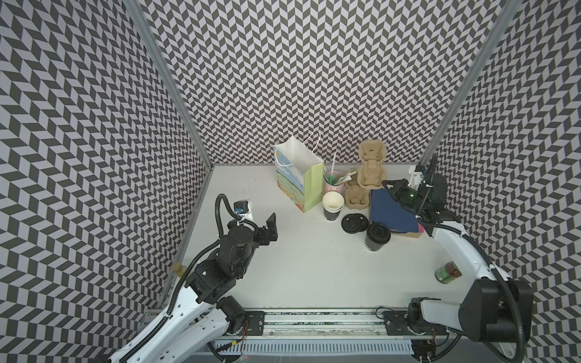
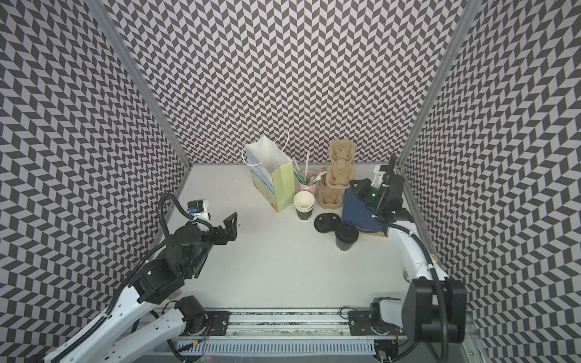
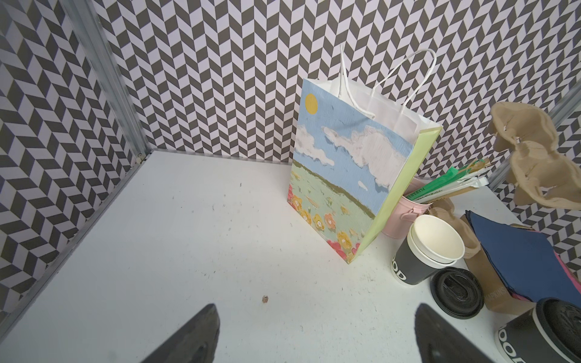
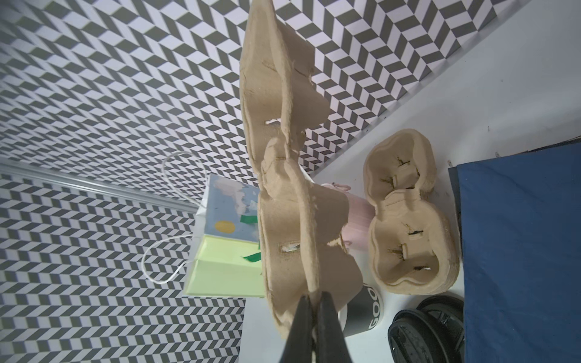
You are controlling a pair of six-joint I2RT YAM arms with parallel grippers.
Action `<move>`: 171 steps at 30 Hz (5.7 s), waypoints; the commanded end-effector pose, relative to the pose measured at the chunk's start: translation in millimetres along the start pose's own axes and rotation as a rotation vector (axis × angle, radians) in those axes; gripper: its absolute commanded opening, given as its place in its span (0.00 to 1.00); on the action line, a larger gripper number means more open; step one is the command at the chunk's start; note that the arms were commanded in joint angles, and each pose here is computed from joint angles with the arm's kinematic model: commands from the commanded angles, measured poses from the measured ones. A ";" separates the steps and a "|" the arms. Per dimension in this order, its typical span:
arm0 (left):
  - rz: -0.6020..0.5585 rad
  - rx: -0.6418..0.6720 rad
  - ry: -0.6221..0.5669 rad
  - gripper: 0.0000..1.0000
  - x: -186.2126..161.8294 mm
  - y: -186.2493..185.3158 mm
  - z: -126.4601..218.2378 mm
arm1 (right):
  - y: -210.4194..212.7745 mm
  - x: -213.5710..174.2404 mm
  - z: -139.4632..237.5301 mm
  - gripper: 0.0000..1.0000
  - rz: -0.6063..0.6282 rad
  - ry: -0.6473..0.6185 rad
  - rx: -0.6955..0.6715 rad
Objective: Pack the takeout coffee
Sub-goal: 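Lift the carrier off the stack and set it down nearer the robot, then lower the right gripper onto the carrier's near end and grip it, then lift the cardboard carrier by its near end with the right gripper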
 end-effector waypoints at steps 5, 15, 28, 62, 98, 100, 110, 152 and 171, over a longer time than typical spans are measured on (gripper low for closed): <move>0.009 0.008 -0.023 0.97 4.1 3.2 2.6 | 38.1 -55.2 43.4 0.00 0.165 0.107 0.018; 0.025 0.016 -0.044 0.97 8.6 6.7 6.8 | 51.6 -164.2 84.5 0.00 0.207 0.405 0.076; 0.023 0.015 -0.038 0.97 7.4 6.4 5.6 | -15.3 -258.3 101.2 0.00 0.121 0.643 -0.103; 0.018 0.020 -0.037 0.97 5.1 7.3 3.7 | 29.4 -260.9 70.0 0.72 0.864 0.817 -0.469; 0.030 0.014 -0.063 0.97 8.4 9.7 8.5 | 5.2 -282.9 0.7 0.53 0.924 0.892 -0.467; 0.030 0.013 -0.063 0.97 8.0 9.6 8.3 | 4.3 -283.3 -0.2 0.53 0.925 0.894 -0.470; 0.029 0.013 -0.063 0.97 8.1 9.6 8.3 | -6.5 -283.1 -2.3 0.52 0.908 0.894 -0.487; 0.030 0.010 -0.064 0.97 8.0 9.4 8.4 | -16.9 -286.1 5.0 0.39 0.879 0.908 -0.517; 0.029 0.008 -0.061 0.97 7.2 8.9 7.8 | -6.5 -275.4 6.7 0.42 0.873 0.863 -0.510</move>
Point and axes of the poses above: each gripper's point midway between its finger pads, its own z axis back along the fingers, its own y axis along the line the jaws close on, x = y × z, the point moved 4 cm from there along z, back along the fingers, and after that the axes turned 9 degrees about z, right-handed, at the moved point
